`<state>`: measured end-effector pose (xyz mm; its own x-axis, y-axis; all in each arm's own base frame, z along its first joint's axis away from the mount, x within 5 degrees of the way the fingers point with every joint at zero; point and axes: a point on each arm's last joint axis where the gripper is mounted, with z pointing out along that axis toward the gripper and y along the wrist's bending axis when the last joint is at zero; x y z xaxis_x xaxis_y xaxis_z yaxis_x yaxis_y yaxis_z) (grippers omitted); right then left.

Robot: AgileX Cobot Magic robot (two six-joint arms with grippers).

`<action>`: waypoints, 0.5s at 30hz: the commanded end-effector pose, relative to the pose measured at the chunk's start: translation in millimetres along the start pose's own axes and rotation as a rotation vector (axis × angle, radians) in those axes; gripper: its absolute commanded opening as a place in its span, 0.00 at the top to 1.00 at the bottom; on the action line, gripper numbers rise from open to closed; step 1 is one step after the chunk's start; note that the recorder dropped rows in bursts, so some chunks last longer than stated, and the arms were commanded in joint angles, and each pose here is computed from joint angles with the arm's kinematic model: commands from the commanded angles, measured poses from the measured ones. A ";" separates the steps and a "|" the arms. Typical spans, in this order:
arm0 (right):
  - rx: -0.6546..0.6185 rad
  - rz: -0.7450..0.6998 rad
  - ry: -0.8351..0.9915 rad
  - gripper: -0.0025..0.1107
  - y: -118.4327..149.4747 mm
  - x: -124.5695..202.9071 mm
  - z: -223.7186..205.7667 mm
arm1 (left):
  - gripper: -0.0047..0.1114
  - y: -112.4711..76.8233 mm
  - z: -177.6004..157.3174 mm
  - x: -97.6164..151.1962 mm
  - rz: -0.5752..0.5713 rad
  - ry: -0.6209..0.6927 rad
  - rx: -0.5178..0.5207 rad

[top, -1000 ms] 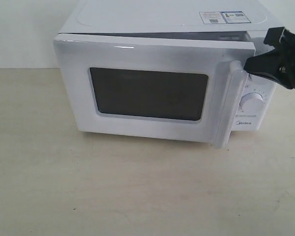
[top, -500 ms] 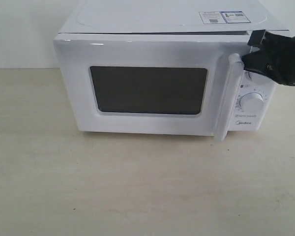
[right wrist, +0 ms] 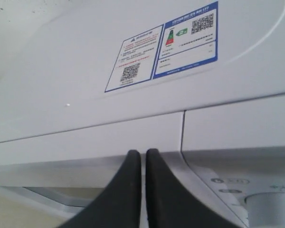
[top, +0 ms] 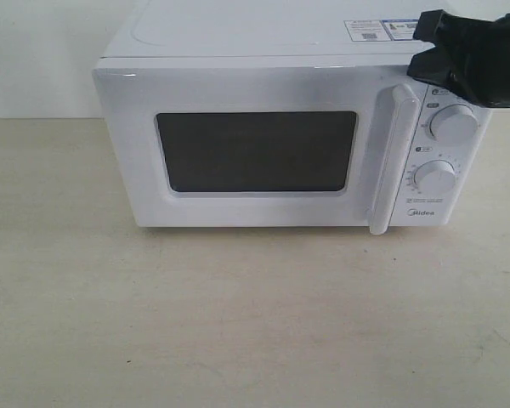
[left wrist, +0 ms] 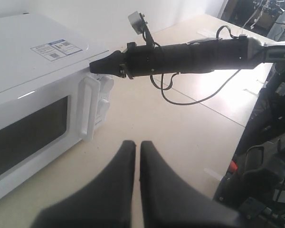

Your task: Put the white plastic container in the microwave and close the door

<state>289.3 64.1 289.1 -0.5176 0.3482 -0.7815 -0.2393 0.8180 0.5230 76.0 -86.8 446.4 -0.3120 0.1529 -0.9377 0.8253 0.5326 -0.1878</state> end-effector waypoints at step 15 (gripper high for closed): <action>0.105 -0.385 -0.112 0.98 41.6 47.1 -175.6 | 0.92 10.4 7.8 1.5 -0.138 -0.095 -0.040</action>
<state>133.9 39.3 349.1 -0.3210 0.0665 -0.9448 -0.3303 0.9270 0.1775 86.4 -85.7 446.6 -0.3358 0.0292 -0.9415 0.7673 0.5883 -0.2554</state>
